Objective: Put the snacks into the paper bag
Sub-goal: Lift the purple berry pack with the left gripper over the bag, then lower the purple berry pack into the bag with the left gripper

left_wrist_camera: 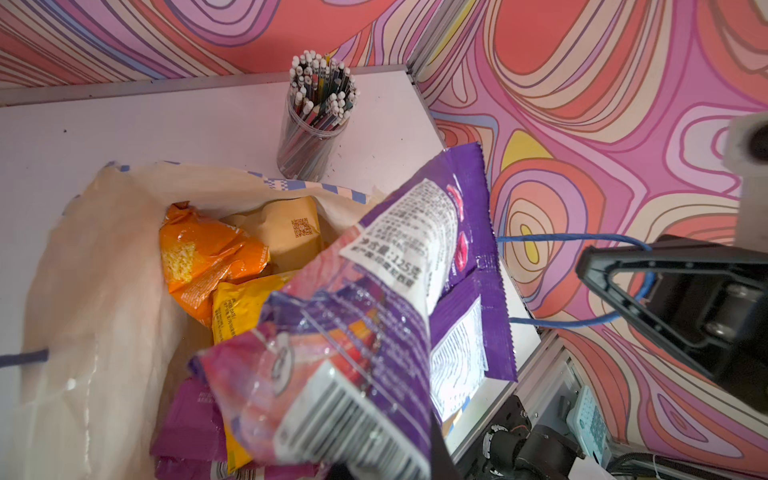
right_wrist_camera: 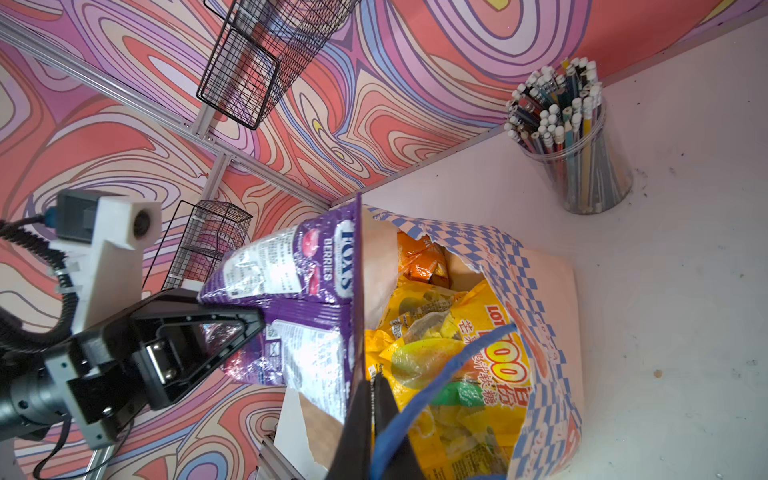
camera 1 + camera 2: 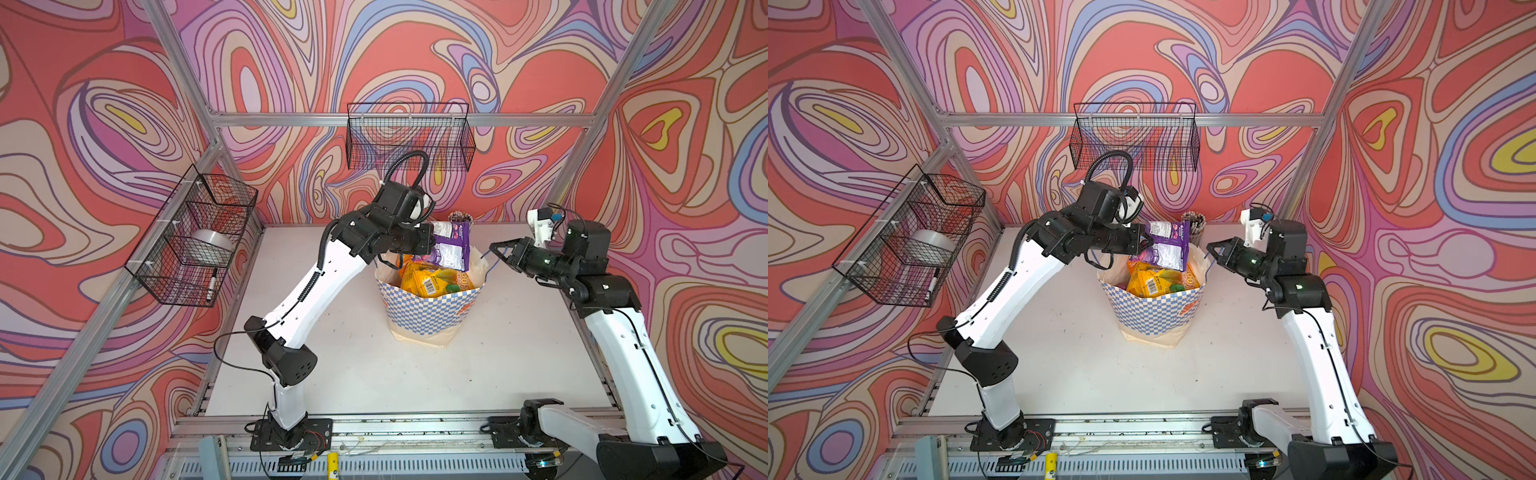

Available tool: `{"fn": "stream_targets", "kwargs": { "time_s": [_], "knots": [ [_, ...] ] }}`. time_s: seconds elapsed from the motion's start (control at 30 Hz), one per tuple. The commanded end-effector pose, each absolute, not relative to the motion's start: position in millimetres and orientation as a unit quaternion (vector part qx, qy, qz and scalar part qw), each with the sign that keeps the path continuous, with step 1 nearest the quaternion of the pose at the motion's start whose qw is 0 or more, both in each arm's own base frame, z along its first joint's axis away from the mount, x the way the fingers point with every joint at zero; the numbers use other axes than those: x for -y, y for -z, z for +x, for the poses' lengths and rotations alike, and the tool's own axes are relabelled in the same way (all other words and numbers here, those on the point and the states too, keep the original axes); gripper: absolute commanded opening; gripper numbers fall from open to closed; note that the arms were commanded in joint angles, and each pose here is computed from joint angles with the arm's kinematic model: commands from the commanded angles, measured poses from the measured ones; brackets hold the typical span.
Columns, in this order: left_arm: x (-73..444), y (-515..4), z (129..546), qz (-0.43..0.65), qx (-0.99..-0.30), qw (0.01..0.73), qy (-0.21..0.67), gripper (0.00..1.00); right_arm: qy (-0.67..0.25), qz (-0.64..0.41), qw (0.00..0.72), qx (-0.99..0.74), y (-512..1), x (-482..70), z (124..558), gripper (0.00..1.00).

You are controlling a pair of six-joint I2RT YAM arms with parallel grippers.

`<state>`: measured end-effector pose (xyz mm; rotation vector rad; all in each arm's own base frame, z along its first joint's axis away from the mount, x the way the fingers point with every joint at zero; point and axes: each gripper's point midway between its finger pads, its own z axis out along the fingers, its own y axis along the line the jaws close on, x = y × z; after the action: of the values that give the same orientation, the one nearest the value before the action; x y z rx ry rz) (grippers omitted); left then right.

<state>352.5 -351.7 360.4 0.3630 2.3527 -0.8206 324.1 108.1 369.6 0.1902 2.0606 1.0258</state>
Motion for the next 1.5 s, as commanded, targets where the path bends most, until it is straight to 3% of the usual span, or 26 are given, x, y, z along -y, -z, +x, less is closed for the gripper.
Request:
{"fn": "stream_targets", "kwargs": {
  "time_s": [0.0, 0.47, 0.6, 0.73, 1.07, 1.47],
  "knots": [
    [349, -357, 362, 0.126, -0.896, 0.297, 0.306, 0.11, -0.408, 0.055, 0.423, -0.807, -383, -110, 317, 0.00],
    [340, -276, 397, 0.083, -0.934, 0.197, 0.288, 0.11, -0.406, 0.053, 0.420, -0.810, -380, -111, 317, 0.00],
    [342, -262, 389, 0.085, -0.938, 0.160, 0.297, 0.10, -0.405, 0.052, 0.421, -0.810, -381, -110, 315, 0.00],
    [346, -277, 378, 0.093, -0.922, 0.167, 0.336, 0.10, -0.404, 0.053, 0.419, -0.811, -378, -110, 315, 0.00],
    [331, -375, 344, 0.108, -0.872, 0.245, 0.411, 0.10, -0.406, 0.053, 0.419, -0.810, -377, -111, 318, 0.00],
    [333, -306, 325, 0.102, -0.904, 0.174, 0.378, 0.09, -0.407, 0.053, 0.419, -0.810, -376, -111, 319, 0.00]
  ]
}}
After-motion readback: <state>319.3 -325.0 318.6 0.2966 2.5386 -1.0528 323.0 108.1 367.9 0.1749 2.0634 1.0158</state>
